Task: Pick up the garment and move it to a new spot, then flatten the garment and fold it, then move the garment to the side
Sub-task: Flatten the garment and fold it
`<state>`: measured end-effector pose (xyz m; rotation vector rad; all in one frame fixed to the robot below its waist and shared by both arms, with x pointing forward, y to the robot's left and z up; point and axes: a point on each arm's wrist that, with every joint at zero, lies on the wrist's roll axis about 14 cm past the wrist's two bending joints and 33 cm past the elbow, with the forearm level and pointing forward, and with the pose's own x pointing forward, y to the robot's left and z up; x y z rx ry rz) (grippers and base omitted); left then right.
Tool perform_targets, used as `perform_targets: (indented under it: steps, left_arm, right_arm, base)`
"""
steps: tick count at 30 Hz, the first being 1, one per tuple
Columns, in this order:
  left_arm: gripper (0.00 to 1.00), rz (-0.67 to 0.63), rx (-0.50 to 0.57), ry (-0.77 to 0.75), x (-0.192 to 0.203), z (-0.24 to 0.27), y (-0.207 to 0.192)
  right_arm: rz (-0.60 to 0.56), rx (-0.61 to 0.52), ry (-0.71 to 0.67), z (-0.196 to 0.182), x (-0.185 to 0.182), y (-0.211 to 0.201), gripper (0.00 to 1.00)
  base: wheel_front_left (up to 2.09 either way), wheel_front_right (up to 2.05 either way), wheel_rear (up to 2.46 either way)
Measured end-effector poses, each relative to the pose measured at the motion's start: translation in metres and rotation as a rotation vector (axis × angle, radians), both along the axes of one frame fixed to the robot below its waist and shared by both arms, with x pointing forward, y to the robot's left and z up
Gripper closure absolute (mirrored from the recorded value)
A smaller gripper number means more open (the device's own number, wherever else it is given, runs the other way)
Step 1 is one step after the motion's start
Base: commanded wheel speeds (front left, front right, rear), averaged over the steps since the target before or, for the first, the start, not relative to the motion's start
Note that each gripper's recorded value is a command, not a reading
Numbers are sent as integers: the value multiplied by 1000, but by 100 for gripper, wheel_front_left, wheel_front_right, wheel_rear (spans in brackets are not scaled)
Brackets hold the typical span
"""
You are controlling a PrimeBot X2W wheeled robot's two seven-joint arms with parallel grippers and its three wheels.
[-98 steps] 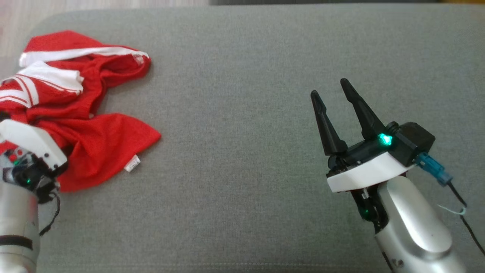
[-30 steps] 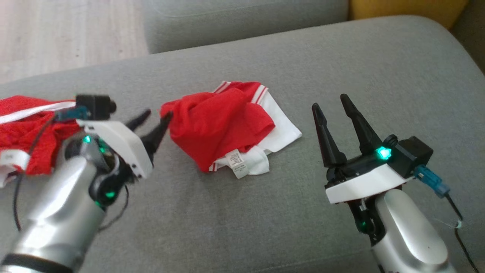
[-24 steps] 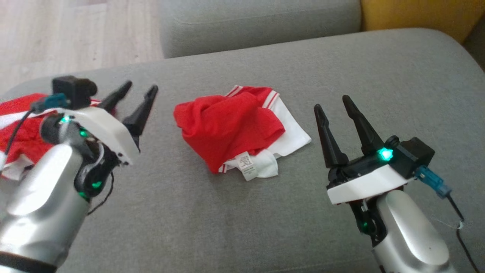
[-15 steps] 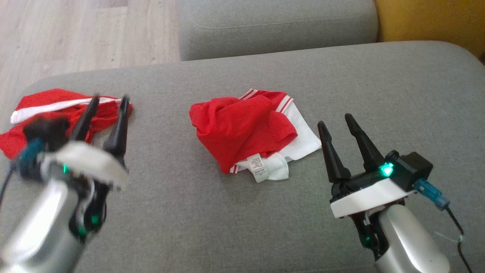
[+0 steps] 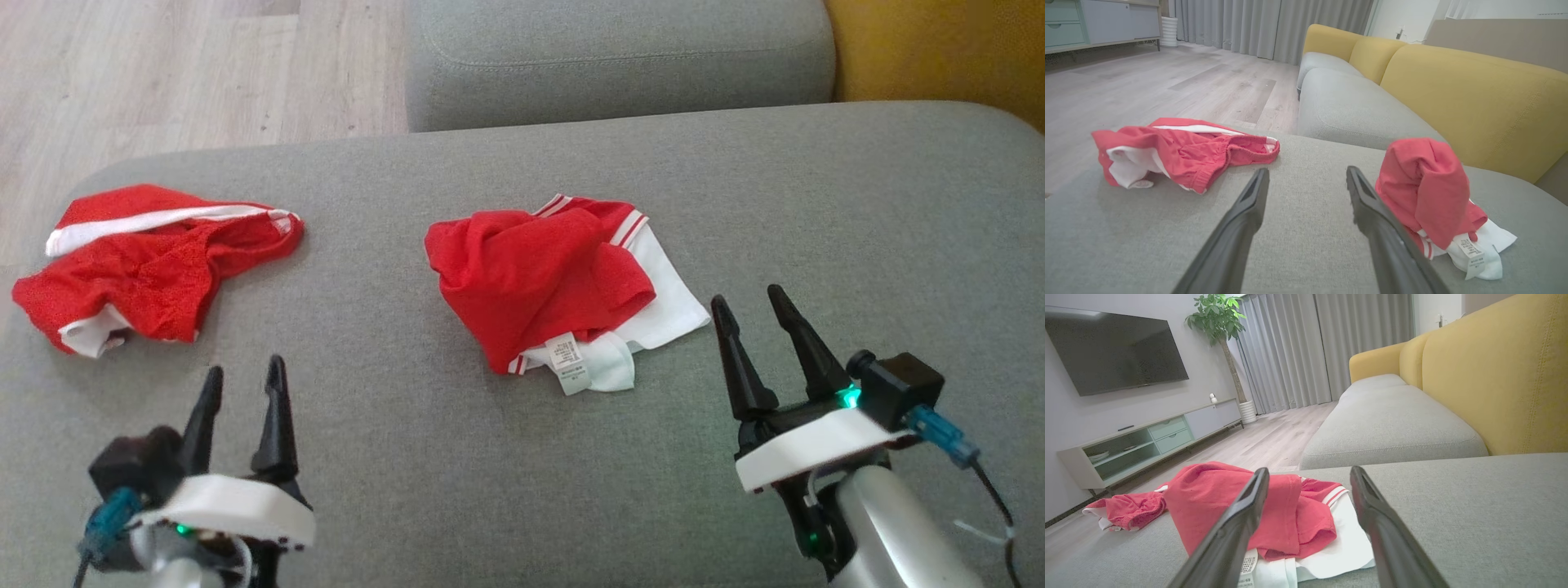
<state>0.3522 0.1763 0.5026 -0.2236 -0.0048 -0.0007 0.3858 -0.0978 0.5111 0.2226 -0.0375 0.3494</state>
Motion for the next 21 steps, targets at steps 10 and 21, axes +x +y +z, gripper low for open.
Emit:
perform_targets:
  steps: [10,21]
  left_arm:
    - [0,-27,-16,-22,3,-1,-9]
    - [0,-42,-19,-24,4,-4,-14]
  right_arm:
    - [-8,4,27,-8,-1,-3,0]
    - [-10,12,40,-10,1,-4,0]
  base:
    - [0,0,0]
    - [0,0,0]
